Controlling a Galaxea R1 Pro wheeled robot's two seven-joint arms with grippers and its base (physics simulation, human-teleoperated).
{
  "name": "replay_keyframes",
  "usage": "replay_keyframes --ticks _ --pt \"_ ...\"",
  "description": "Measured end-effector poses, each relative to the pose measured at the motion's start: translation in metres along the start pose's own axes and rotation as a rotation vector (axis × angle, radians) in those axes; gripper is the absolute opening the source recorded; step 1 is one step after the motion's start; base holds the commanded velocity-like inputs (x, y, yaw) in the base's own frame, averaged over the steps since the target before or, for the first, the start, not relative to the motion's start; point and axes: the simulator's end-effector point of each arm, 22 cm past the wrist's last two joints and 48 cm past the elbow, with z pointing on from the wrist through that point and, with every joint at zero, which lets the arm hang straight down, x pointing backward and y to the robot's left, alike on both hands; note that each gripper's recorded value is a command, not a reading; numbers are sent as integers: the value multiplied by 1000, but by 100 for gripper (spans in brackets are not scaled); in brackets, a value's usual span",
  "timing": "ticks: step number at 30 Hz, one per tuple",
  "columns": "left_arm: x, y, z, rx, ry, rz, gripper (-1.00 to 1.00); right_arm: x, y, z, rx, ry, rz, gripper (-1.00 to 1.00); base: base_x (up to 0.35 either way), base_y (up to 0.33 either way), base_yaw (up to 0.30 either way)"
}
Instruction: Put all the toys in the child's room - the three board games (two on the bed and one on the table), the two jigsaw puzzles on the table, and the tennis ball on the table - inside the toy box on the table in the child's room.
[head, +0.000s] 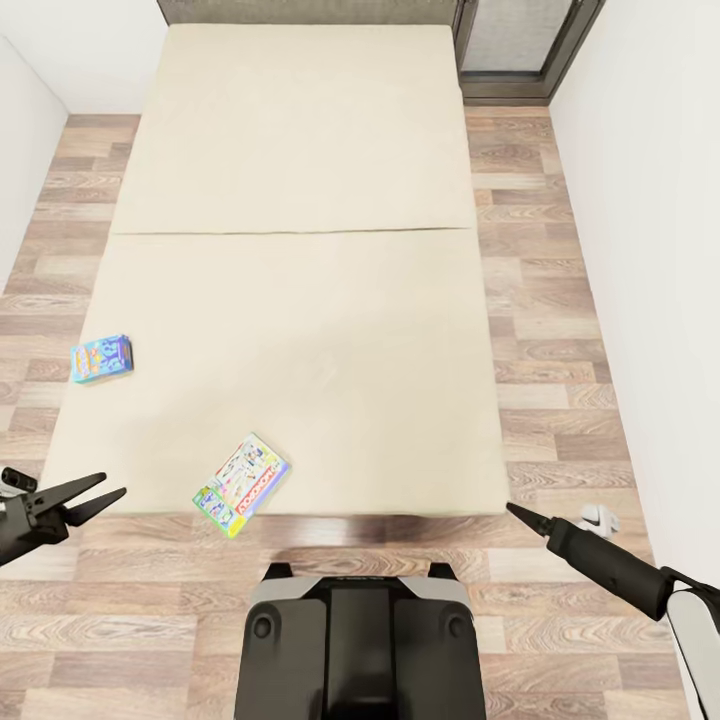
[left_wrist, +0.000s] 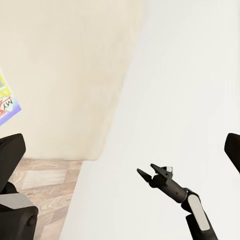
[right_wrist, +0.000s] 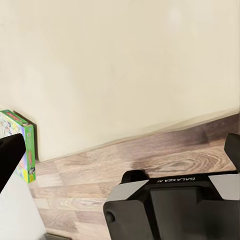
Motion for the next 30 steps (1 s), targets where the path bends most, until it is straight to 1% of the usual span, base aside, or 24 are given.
replay_keyframes --ticks 11,30 --pt "1 -5 -2 5 -5 4 100 -13 -1 -10 6 -37 2 100 0 0 0" --pt "-2 -19 -6 20 -14 28 100 -23 9 -17 -9 -62 -9 100 0 0 0"
